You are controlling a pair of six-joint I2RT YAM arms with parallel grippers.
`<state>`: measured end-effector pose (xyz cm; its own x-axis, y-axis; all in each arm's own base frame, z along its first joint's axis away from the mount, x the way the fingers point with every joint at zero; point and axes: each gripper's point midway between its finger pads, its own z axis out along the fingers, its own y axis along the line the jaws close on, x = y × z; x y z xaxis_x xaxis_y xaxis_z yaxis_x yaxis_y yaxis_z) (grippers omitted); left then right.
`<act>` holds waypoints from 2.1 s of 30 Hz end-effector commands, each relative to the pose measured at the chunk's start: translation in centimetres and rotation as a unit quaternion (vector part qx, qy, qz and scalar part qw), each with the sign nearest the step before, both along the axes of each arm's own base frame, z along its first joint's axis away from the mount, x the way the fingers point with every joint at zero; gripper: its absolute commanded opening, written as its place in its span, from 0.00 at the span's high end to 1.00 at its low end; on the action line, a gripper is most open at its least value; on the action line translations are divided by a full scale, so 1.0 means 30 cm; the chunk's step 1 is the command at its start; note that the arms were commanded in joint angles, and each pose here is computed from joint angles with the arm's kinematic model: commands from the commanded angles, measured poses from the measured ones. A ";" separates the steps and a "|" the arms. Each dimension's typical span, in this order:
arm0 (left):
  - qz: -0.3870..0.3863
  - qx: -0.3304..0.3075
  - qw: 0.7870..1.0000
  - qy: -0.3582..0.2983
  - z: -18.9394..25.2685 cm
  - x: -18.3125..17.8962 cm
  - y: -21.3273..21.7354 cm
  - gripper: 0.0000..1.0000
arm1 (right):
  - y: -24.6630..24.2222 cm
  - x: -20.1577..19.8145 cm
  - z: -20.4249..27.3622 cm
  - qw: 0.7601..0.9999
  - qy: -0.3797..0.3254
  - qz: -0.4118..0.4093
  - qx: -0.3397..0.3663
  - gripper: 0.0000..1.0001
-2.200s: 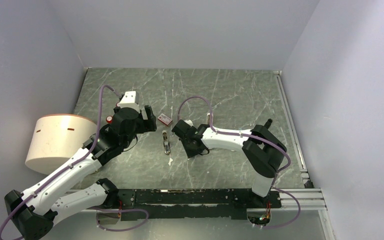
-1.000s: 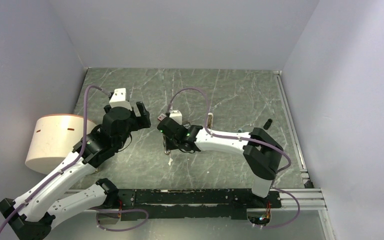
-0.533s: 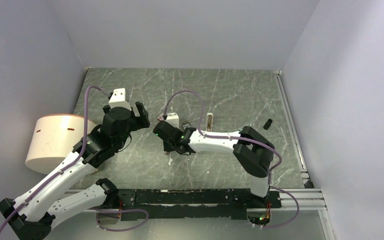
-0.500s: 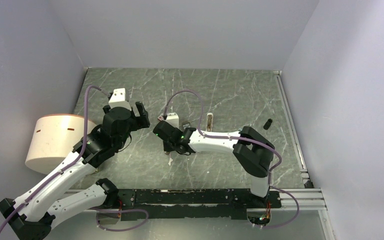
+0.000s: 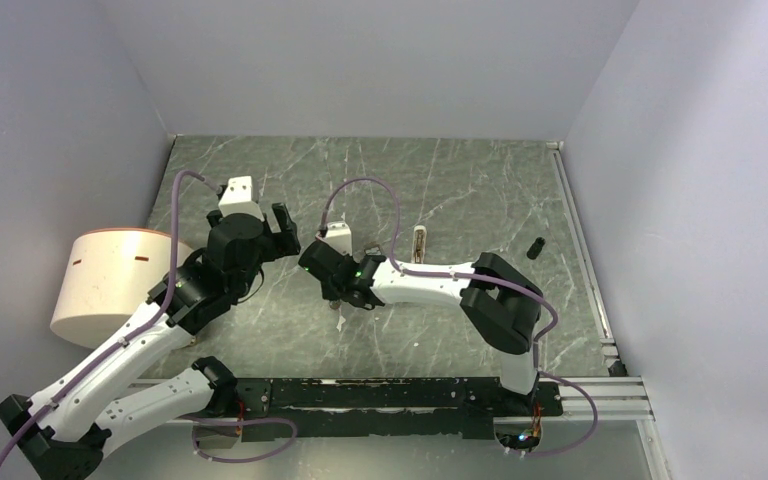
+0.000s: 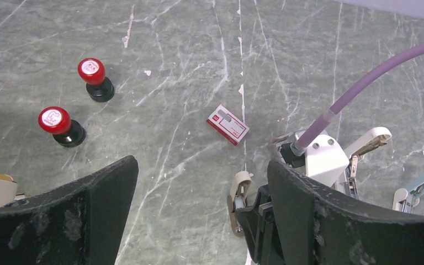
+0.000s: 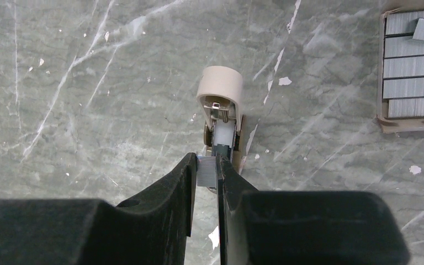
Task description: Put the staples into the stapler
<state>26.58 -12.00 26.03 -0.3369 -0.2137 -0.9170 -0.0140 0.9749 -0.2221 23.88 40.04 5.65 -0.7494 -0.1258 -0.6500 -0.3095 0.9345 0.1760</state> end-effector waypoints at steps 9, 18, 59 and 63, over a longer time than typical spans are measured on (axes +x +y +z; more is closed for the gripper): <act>0.018 -0.002 1.000 -0.006 -0.005 0.011 0.015 0.09 | -0.002 0.025 -0.027 1.000 -0.013 -0.008 -0.027 0.79; 0.018 0.000 1.000 -0.004 -0.011 0.012 0.014 0.09 | -0.004 0.026 -0.016 0.999 -0.019 -0.003 -0.025 0.79; 0.020 0.006 1.000 0.004 -0.030 0.012 0.016 0.08 | -0.039 -0.018 -0.079 0.996 -0.005 0.045 -0.072 0.77; 0.020 0.006 1.000 0.005 -0.032 0.012 0.016 0.08 | -0.043 -0.027 -0.073 0.996 -0.001 0.050 -0.075 0.74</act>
